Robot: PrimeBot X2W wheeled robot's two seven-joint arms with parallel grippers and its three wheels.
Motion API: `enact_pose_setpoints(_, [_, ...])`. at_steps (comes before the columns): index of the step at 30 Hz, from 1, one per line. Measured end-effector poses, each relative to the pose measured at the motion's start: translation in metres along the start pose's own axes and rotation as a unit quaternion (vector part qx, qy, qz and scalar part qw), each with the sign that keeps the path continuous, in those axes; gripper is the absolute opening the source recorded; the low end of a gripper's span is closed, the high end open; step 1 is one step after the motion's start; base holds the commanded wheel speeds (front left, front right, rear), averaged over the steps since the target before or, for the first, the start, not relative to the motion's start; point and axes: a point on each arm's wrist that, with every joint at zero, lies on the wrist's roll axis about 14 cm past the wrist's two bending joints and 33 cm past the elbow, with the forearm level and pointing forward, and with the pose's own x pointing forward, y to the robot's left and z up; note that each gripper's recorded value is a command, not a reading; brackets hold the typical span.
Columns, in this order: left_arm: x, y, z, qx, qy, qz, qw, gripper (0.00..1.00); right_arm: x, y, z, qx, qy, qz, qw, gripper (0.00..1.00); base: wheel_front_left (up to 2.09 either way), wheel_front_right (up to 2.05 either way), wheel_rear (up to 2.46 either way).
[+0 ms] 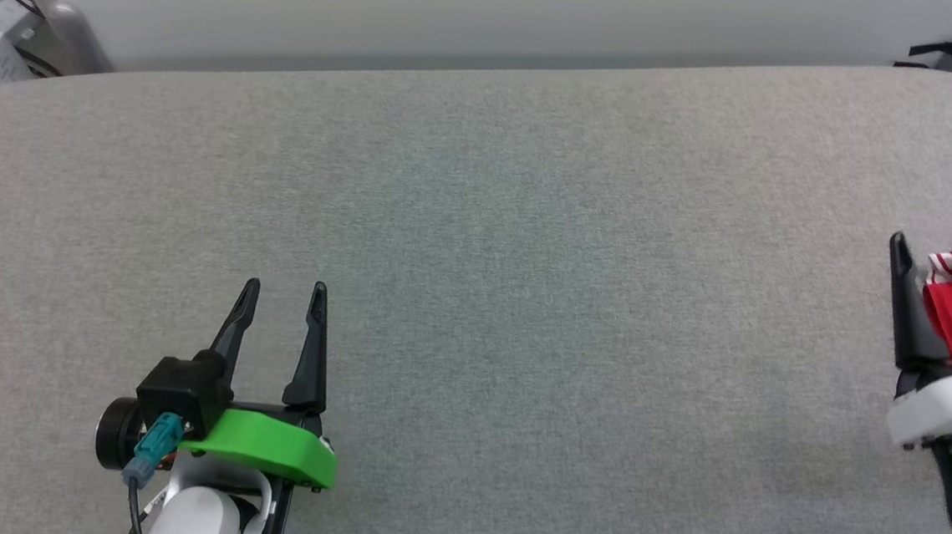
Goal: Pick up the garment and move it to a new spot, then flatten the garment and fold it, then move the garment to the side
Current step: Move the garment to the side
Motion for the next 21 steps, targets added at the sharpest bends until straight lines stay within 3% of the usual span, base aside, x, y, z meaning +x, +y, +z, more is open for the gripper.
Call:
enact_pose_setpoints(5, [-0.021, 0.017, 0.016, 0.004, -0.019, 0.032, 0.999, 1.00, -0.014, 0.038, 0.001, 0.022, -0.034, 0.026, 0.999, 1.00, 0.00, 0.00, 0.00])
enact_pose_setpoints(14, [-0.050, 0.027, 0.024, 0.016, -0.027, 0.048, 0.998, 1.00, -0.038, 0.091, -0.019, 0.077, -0.028, 0.052, 0.995, 1.00, 0.00, 0.00, 0.00])
enact_pose_setpoints(21, [-0.053, 0.027, 0.026, 0.023, -0.028, 0.048, 0.998, 1.00, -0.041, 0.097, -0.020, 0.079, -0.029, 0.056, 0.995, 1.00, 0.00, 0.00, 0.00])
